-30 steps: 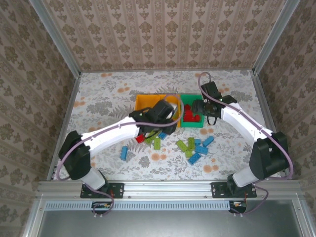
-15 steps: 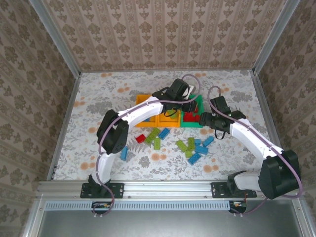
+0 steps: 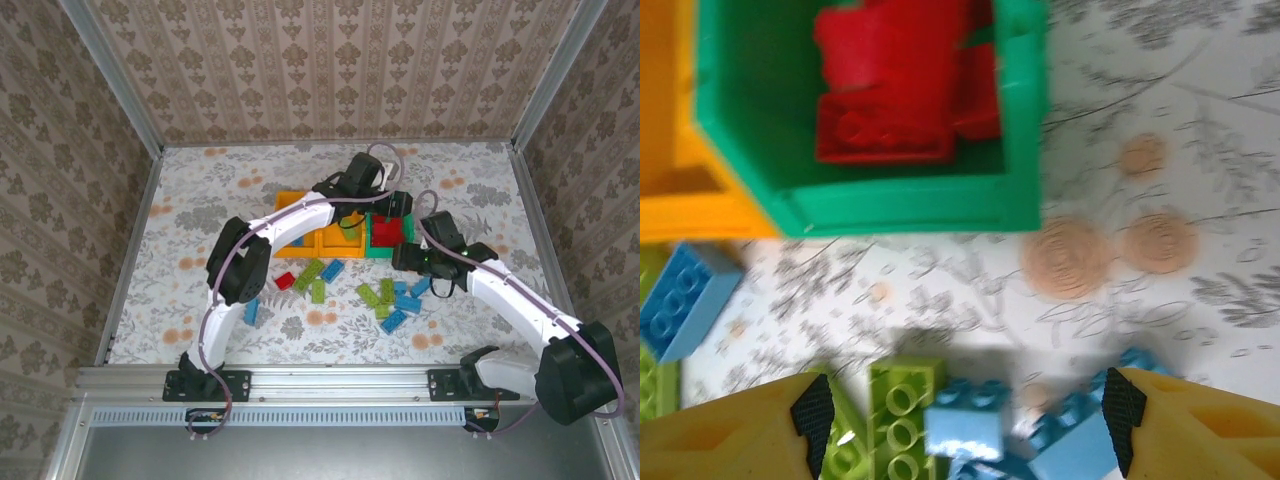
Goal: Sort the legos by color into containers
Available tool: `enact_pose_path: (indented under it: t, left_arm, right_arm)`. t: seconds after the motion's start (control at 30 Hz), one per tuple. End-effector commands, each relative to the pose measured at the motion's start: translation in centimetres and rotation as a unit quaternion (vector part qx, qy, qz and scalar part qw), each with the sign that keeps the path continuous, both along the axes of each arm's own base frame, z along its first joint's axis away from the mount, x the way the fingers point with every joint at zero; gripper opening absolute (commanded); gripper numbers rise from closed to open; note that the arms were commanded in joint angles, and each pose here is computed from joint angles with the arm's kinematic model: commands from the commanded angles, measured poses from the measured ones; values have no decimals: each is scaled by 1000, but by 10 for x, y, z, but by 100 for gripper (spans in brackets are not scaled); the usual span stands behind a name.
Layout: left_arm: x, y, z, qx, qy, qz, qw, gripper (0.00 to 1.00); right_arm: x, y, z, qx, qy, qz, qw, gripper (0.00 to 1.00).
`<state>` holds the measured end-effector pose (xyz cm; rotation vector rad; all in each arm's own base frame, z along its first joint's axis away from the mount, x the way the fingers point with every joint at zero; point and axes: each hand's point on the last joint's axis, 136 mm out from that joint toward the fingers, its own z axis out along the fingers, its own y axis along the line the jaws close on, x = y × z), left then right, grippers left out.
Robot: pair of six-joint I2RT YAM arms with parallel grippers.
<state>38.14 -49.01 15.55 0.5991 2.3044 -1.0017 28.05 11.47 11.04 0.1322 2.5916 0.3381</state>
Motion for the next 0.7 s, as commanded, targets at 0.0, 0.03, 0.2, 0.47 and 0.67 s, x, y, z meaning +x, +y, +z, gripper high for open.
enact_pose_path:
  t: [0.0, 0.03, 0.2, 0.47, 0.67]
  left_arm:
    - [-3, 5, 37, -38, -18, 5, 999, 97]
    - [-4, 8, 41, -39, -22, 8, 999, 100]
    - [-8, 33, 65, -37, -45, 33, 998, 100]
    - [11, 125, 65, -28, -31, 133, 990, 100]
    - [9, 191, 61, -23, -28, 190, 981, 100]
  right_arm:
    - [-5, 25, 8, -31, -21, 78, 996, 74]
    - [-8, 32, 7, -42, -18, 97, 994, 74]
    - [-21, 63, -7, -79, 17, 181, 980, 72]
    - [-32, 101, -26, -139, 34, 275, 951, 73]
    - [-30, 115, -43, -166, 54, 302, 937, 72]
